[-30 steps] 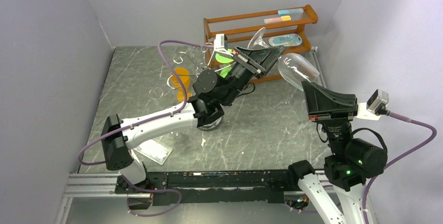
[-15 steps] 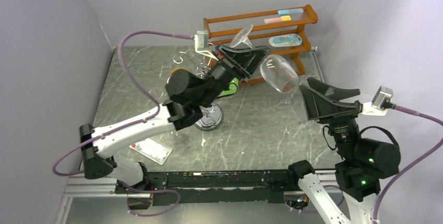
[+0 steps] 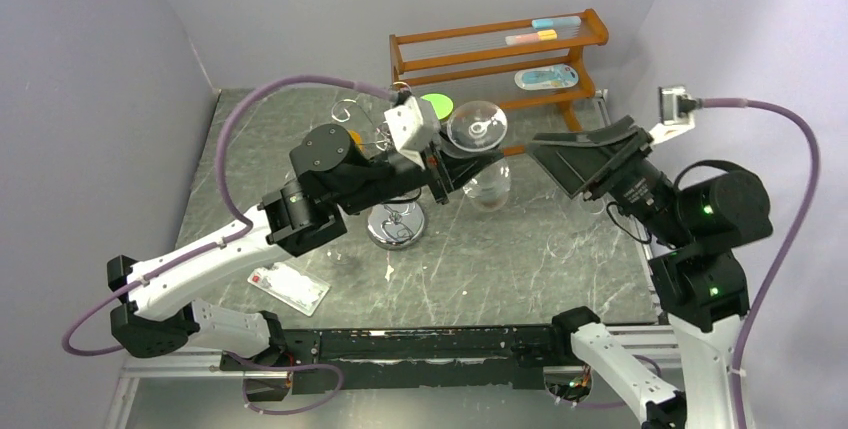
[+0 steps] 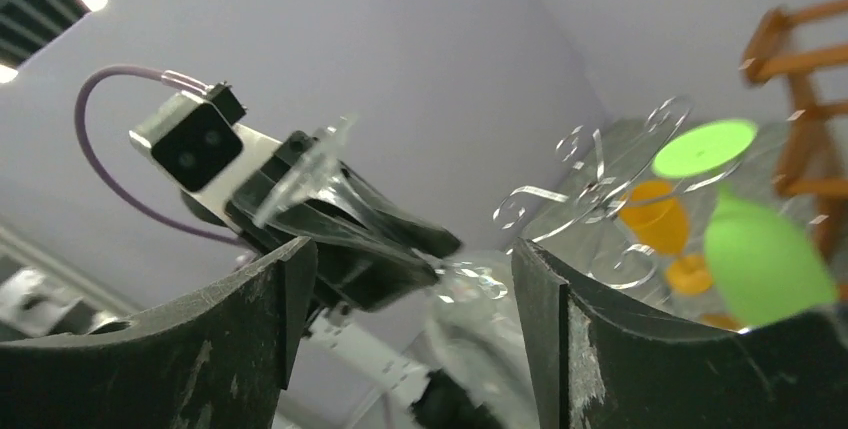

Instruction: Place the wine glass upside down on the wine glass rack

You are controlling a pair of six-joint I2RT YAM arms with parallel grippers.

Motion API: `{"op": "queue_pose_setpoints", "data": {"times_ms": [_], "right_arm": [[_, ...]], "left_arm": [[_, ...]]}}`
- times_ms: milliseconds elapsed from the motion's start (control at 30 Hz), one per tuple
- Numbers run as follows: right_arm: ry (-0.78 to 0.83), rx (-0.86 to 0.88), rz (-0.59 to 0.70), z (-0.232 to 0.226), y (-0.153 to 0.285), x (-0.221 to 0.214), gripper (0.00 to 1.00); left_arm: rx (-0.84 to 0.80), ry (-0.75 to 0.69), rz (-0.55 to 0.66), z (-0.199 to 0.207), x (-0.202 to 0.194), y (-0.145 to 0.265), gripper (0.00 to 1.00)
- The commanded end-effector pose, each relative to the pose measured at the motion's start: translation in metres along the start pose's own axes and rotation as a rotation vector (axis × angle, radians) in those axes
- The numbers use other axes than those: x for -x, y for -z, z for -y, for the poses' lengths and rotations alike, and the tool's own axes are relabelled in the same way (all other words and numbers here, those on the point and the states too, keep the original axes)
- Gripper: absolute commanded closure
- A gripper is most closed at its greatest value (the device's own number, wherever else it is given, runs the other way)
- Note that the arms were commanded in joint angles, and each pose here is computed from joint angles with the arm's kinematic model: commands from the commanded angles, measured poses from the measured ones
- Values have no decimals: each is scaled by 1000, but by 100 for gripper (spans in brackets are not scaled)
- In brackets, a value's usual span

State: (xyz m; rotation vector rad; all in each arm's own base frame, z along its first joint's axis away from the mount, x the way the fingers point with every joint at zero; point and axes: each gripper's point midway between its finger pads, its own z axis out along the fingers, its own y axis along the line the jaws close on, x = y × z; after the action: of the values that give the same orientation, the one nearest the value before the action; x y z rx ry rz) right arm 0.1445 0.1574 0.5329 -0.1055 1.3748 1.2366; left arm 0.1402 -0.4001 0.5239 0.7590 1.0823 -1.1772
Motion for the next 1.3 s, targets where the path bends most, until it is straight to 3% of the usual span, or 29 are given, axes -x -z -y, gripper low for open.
{"op": "queue_pose_setpoints", "data": {"times_ms": [0,200,333,500,633,733,900,1267], "right_arm": [[-242,85,-164,-22,4,-25,26],[-473,89,-233,-16,-1,-43,34],[-527,48,-243,-7,-4,-48,50],[-554,24,-284,-1,-7,-55,60],[-582,-23,-323,8,-8,-65,79],[-586,-62,-300,15,-10,-63,100],[-704,-13,-253,16,-14,-61,100],[-749,-16,-228,8,-5,-57,100]], "left_arm": [[-20,-197,-138,-6,-32,16,95],[-43,-261,-207,-9,-58,14,95],[-24,-289,-233,-16,-68,14,95],[-70,-314,-263,-11,-79,16,95],[-77,-321,-273,-11,-84,18,95],[-78,-314,-277,-10,-87,21,93],[-88,-305,-256,-7,-95,31,73],[-98,-311,-252,-6,-104,41,64]]}}
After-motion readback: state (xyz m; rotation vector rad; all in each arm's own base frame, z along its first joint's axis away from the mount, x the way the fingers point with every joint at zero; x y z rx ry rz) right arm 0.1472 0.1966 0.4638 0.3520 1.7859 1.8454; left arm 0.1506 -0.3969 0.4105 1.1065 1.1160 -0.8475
